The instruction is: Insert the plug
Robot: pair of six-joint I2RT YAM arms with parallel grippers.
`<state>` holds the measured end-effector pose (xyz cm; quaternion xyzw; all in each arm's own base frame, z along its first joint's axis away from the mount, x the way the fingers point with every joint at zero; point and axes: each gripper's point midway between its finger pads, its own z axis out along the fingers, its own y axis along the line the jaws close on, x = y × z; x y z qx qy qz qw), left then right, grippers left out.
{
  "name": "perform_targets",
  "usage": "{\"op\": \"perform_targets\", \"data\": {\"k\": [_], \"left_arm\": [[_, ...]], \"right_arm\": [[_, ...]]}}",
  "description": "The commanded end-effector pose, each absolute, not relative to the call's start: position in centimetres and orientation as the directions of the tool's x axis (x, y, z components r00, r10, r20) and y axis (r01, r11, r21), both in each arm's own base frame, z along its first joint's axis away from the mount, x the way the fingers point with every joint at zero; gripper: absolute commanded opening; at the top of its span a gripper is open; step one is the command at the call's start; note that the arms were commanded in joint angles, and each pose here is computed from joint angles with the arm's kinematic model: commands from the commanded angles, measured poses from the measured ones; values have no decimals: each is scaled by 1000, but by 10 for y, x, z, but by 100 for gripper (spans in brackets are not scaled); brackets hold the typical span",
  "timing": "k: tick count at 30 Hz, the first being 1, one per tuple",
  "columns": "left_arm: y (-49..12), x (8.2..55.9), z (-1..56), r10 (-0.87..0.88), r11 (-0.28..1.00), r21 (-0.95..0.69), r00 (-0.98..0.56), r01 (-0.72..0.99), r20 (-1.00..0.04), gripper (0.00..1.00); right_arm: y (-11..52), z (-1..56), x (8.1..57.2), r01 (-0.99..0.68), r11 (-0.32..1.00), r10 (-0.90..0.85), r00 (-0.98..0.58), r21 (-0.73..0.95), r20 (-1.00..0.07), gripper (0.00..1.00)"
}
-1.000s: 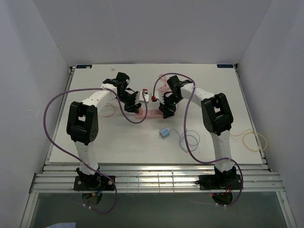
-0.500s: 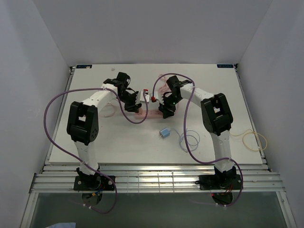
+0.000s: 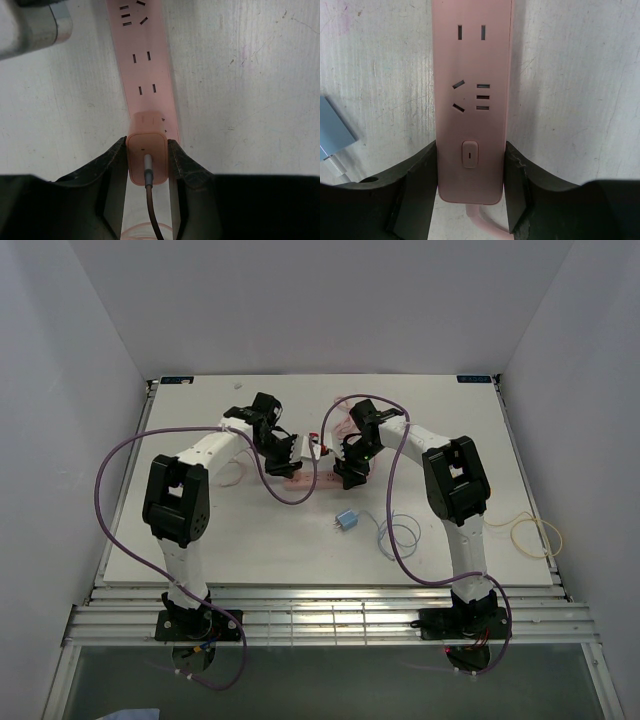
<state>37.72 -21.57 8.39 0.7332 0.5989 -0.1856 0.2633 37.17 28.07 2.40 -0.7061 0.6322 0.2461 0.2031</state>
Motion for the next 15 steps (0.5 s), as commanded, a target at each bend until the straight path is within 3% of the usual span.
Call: {"op": "perform_targets", "data": {"k": [1,15], "left_arm": [[-218,375,72,798,-194,180,262,964,-543,0],[-233,367,45,818,-206,159,259,966,-514,0]], "right_arm": [[285,8,353,-984,-159,-805,84,78,-587,15],[282,4,349,-983,-165,-808,85,85,-583,13]]}}
